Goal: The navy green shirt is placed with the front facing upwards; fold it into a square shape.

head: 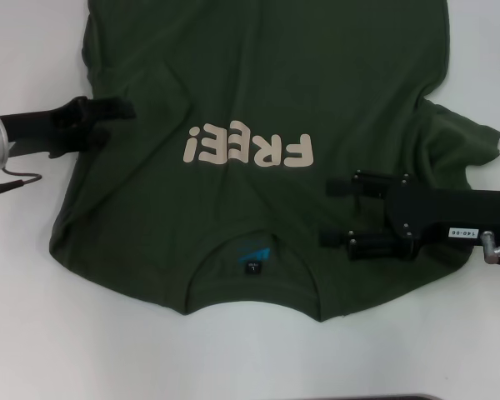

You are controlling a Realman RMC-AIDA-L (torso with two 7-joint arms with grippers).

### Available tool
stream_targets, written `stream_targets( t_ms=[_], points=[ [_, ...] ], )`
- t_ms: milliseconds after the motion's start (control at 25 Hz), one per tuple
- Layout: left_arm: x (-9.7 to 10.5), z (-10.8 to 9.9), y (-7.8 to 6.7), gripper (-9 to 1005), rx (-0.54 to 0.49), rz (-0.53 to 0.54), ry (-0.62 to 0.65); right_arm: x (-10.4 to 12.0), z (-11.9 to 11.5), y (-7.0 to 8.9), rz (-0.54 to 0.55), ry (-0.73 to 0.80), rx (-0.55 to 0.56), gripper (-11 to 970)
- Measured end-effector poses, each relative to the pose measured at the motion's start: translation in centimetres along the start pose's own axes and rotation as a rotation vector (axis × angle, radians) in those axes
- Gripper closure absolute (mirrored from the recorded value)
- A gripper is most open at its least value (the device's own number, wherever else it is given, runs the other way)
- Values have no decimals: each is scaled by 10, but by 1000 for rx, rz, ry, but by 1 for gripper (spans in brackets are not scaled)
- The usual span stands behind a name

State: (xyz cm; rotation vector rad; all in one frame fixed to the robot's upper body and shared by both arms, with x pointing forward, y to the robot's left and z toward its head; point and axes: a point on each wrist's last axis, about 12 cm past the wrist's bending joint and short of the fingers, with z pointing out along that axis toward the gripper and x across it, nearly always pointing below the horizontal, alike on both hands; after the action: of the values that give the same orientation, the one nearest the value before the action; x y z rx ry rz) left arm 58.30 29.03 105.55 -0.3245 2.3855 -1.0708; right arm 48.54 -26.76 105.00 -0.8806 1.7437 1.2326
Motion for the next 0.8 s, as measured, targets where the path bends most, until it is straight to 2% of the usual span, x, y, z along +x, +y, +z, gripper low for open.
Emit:
stream_targets(
  t_ms=[440, 720, 800],
  points=[
    [2, 0, 1, 280, 0, -2, 7, -1, 0, 0, -2, 1, 0, 32],
    [9, -2, -6, 279, 67, -10, 71, -1, 0, 0, -2, 1, -1, 32],
    [12, -5, -12, 279, 119, -15, 109, -1, 0, 0, -2, 1, -1, 32]
  ],
)
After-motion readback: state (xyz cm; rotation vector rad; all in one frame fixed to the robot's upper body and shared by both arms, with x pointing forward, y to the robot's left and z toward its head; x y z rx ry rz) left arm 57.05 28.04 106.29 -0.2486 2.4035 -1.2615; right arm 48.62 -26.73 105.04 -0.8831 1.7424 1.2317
